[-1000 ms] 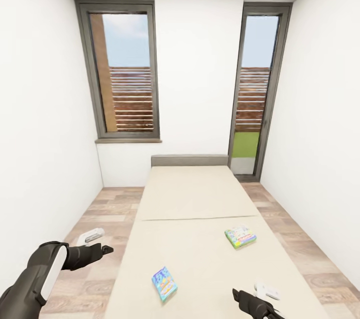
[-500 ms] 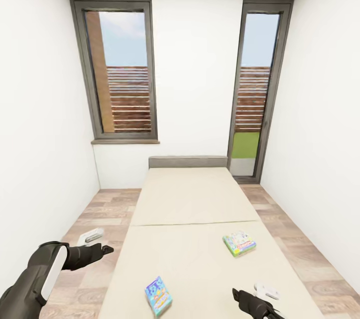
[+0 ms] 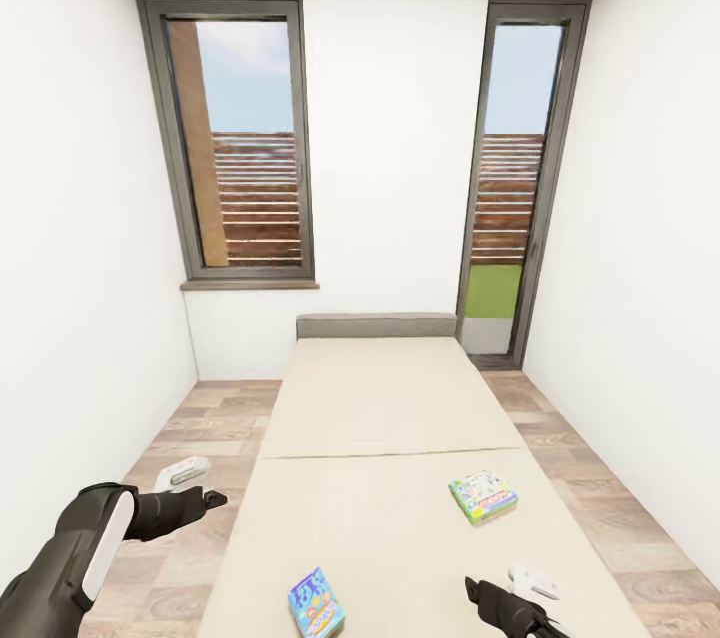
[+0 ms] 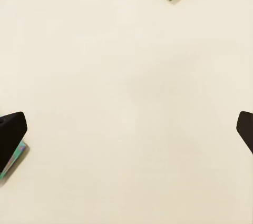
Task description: Put all the toys in the child's room - the three board games (two on the bed and one on the table), the two jigsaw puzzles on the table, and the tennis ball on the table - inside the toy box on the table in the child's room.
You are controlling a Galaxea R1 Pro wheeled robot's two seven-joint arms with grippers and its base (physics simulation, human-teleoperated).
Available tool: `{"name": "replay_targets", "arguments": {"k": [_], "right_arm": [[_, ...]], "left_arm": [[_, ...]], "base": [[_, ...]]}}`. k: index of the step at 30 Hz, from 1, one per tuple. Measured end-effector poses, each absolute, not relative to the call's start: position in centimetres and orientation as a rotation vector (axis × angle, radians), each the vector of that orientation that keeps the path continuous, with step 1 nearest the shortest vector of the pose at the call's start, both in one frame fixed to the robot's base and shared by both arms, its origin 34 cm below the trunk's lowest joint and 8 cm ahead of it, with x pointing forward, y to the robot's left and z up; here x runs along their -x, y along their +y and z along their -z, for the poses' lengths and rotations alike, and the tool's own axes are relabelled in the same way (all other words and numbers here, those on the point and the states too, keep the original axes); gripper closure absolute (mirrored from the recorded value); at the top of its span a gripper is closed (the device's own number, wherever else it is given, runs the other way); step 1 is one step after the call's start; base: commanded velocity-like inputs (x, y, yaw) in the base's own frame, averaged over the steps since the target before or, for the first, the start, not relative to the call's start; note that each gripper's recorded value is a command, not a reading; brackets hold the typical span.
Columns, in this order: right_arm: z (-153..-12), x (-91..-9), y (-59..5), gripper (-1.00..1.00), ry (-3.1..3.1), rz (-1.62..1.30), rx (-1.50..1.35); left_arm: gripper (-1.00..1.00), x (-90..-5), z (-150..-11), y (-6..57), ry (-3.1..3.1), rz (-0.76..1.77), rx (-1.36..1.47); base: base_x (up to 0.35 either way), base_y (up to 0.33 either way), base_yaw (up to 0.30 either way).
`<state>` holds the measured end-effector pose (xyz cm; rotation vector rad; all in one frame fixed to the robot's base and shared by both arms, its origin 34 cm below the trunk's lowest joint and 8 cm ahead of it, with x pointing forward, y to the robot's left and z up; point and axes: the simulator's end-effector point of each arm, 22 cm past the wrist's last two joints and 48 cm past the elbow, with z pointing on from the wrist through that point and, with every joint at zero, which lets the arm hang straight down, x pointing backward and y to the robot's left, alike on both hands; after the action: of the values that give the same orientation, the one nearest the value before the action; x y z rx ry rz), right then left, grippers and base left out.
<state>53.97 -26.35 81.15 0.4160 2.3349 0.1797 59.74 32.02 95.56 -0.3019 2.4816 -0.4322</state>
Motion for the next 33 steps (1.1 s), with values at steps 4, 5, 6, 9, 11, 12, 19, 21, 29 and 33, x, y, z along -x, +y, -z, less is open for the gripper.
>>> {"name": "replay_targets", "arguments": {"k": [4, 5, 6, 9, 11, 12, 19, 21, 29, 33], "right_arm": [[-81.2, -54.0, -26.3, -1.0, 2.335, -0.18, -0.415], [-81.1, -54.0, -26.3, -1.0, 2.336, -0.178, -0.416], [-81.1, -54.0, -26.3, -1.0, 2.335, -0.178, -0.416], [-81.1, -54.0, -26.3, -1.0, 2.335, -0.179, -0.417], [-81.1, -54.0, -26.3, -1.0, 2.335, -0.179, -0.417], [-81.1, -54.0, -26.4, -1.0, 2.335, -0.179, -0.417], [-81.2, -54.0, -26.4, -1.0, 2.334, -0.179, -0.416], [-81.2, -54.0, -26.4, -1.0, 2.333, -0.18, -0.416], [-81.6, -54.3, -26.3, -1.0, 2.324, -0.182, -0.407], [-82.2, -54.7, -26.2, -1.0, 2.315, -0.185, -0.4]], "left_arm": [[-1.0, -59.7, -95.6, 32.0, 2.482, 0.432, 0.302], [-1.0, -59.7, -95.5, 32.0, 2.482, 0.432, 0.302], [-1.0, -59.7, -95.6, 32.0, 2.482, 0.432, 0.302], [-1.0, -59.7, -95.5, 32.0, 2.482, 0.434, 0.302], [-1.0, -59.7, -95.5, 31.9, 2.482, 0.434, 0.302], [-1.0, -59.7, -95.5, 31.9, 2.482, 0.434, 0.302], [-1.0, -59.7, -95.5, 32.0, 2.483, 0.434, 0.302], [-1.0, -59.7, -95.5, 31.9, 2.483, 0.435, 0.302], [-1.0, -59.7, -95.3, 30.5, 2.488, 0.46, 0.284], [-1.0, -59.4, -93.9, 25.9, 2.541, 0.491, 0.178]], "base": [[0.085, 0.001, 0.0], [0.04, 0.0, 0.0], [0.032, 0.0, 0.0], [0.016, 0.0, 0.0], [0.008, 0.0, 0.0], [0.004, 0.0, 0.0], [0.001, 0.0, 0.0], [0.0, 0.0, 0.0], [0.0, 0.0, 0.0], [0.0, 0.0, 0.0]]}}
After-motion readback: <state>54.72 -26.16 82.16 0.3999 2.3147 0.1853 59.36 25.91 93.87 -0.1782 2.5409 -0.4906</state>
